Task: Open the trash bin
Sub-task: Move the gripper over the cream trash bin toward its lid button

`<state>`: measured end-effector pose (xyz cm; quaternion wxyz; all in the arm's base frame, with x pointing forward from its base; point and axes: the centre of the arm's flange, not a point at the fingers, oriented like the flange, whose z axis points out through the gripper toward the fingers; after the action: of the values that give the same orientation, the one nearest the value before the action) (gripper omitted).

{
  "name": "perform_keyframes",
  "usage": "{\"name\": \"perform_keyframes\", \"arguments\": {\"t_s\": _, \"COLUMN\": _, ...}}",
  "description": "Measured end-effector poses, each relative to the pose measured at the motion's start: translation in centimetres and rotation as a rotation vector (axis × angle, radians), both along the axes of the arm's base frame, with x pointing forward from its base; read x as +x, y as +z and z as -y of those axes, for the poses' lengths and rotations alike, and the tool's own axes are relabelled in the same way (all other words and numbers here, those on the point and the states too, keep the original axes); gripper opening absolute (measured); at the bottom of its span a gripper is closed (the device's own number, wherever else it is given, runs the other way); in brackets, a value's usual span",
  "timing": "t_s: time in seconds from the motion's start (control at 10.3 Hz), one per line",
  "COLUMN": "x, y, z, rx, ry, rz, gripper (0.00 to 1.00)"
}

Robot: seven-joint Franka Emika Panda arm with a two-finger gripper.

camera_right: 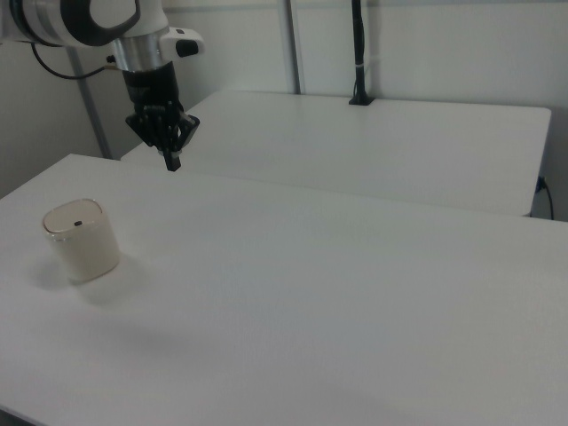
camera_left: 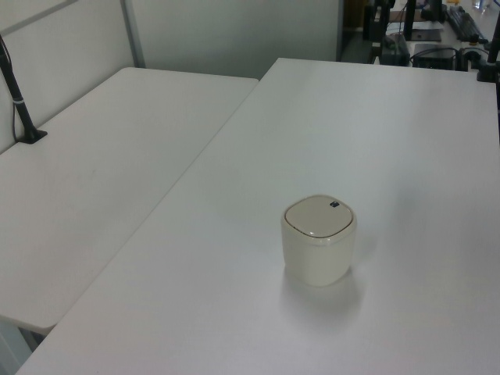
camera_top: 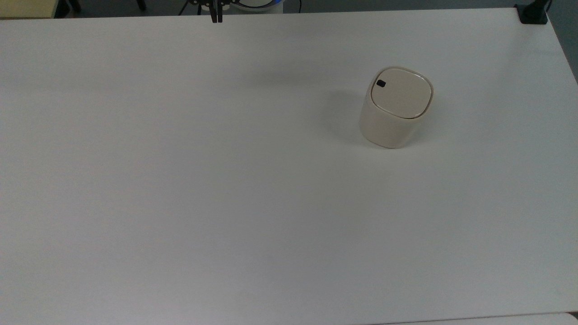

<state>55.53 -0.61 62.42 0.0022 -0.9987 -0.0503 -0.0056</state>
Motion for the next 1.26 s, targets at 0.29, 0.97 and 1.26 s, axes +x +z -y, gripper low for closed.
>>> {"name": "perform_keyframes", "arguments": {"t_s": 0.29, "x": 0.3, "y": -0.5, "z": -0.4, "rx": 0.0, "ry": 0.009, "rz": -0.009, "gripper": 0.01}}
{"name": "perform_keyframes", "arguments": {"t_s": 0.97, "x": 0.8, "y": -3.5, "z": -13.1, "rx": 0.004, "ry": 0.214, "rz": -0.028, "gripper": 0.01}}
{"name": "perform_keyframes", "arguments": {"t_s": 1.26, "x": -0.4, "y": -7.0, "z": -21.8, "rx": -0.01, "ry": 0.305, "rz": -0.09, "gripper": 0.01}}
